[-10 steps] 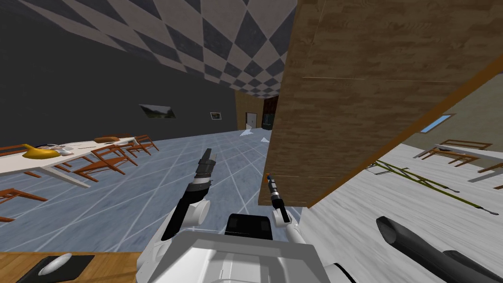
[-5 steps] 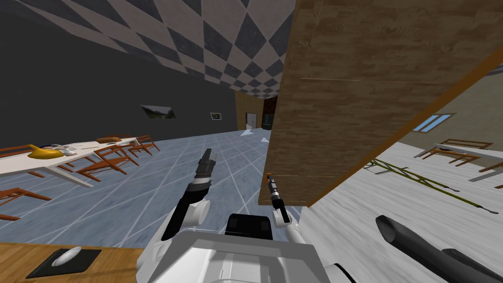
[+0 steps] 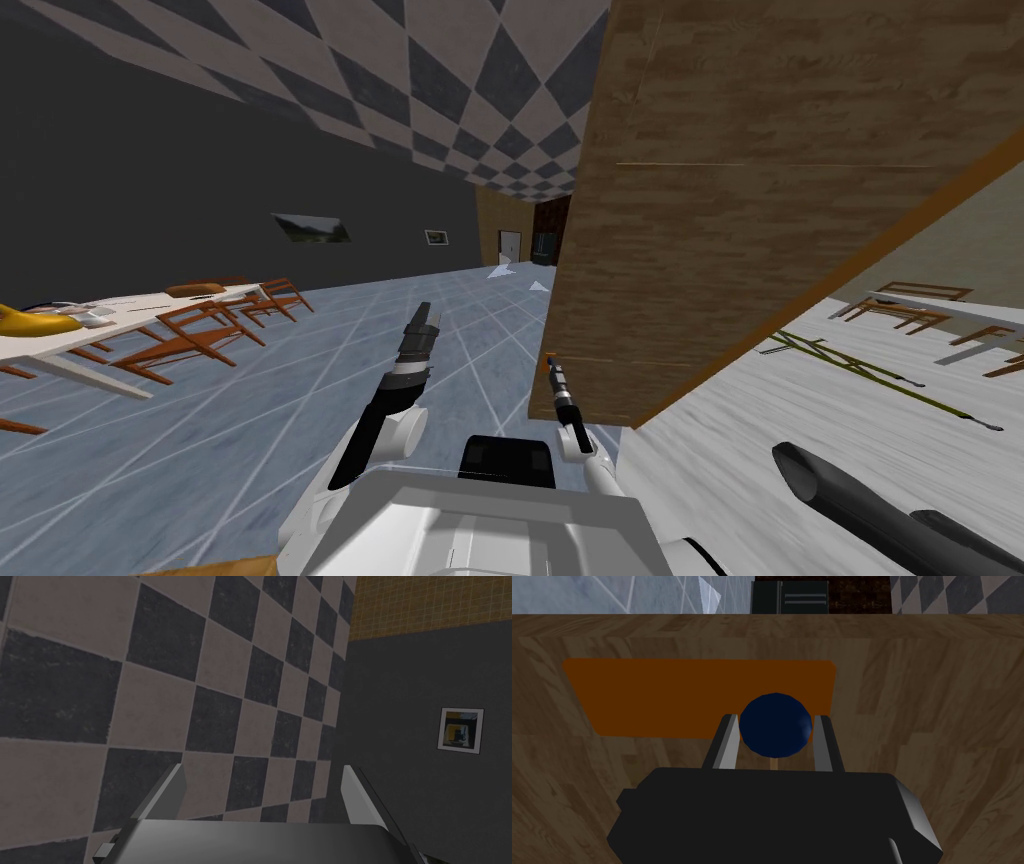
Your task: Push the door open
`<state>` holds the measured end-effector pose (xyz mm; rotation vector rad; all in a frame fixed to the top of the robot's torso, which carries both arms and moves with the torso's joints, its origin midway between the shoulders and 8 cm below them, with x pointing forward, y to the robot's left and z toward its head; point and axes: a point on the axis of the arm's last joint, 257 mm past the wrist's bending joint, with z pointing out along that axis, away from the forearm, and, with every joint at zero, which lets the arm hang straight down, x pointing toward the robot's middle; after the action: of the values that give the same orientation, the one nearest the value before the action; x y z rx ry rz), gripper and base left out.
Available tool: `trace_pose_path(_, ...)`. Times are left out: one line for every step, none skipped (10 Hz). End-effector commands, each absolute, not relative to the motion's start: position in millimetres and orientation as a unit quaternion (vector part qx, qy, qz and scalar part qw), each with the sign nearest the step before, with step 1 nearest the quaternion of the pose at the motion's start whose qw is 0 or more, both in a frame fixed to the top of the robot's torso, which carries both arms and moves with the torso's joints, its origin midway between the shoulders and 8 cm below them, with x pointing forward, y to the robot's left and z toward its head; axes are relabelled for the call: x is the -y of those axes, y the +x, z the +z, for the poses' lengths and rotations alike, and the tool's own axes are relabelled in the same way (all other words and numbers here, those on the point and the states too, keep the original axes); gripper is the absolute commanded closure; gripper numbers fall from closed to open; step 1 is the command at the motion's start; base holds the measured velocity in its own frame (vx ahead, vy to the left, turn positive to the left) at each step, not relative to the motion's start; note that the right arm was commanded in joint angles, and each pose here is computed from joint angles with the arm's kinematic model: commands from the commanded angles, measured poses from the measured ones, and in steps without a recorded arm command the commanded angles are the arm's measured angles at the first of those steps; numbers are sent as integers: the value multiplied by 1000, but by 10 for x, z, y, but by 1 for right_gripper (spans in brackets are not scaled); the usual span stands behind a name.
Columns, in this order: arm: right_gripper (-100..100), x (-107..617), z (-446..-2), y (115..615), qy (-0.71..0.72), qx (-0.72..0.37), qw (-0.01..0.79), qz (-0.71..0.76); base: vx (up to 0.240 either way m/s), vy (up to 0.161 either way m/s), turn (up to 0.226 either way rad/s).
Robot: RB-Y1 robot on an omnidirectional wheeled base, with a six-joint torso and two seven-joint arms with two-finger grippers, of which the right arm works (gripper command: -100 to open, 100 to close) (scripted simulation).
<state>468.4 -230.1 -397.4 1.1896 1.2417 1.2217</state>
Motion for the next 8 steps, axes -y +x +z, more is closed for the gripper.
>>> trace_pose_path(100, 2424, -3927, 4729, 494, -503, 504, 499, 191, 62, -56)
trace_pose_path(100, 2495, -3923, 4741, 499, -498, 508, 494, 207, 91, -60)
trace_pose_path(100, 2565, -3920, 4751, 504, -493, 512, 490, 226, 135, -95)
trace_pose_path(100, 2630, -3918, 4760, 509, -489, 516, 485, 209, 111, -104)
trace_pose_path(100, 2630, -3918, 4760, 509, -489, 516, 485, 121, 71, -34)
trace_pose_path(100, 2630, -3918, 4760, 509, -489, 516, 485, 39, 19, 7)
trace_pose_path(100, 2737, -3915, 4772, 518, -480, 522, 478, 109, 76, -58)
trace_pose_path(100, 2759, -3915, 4775, 520, -478, 523, 477, 158, 105, -98)
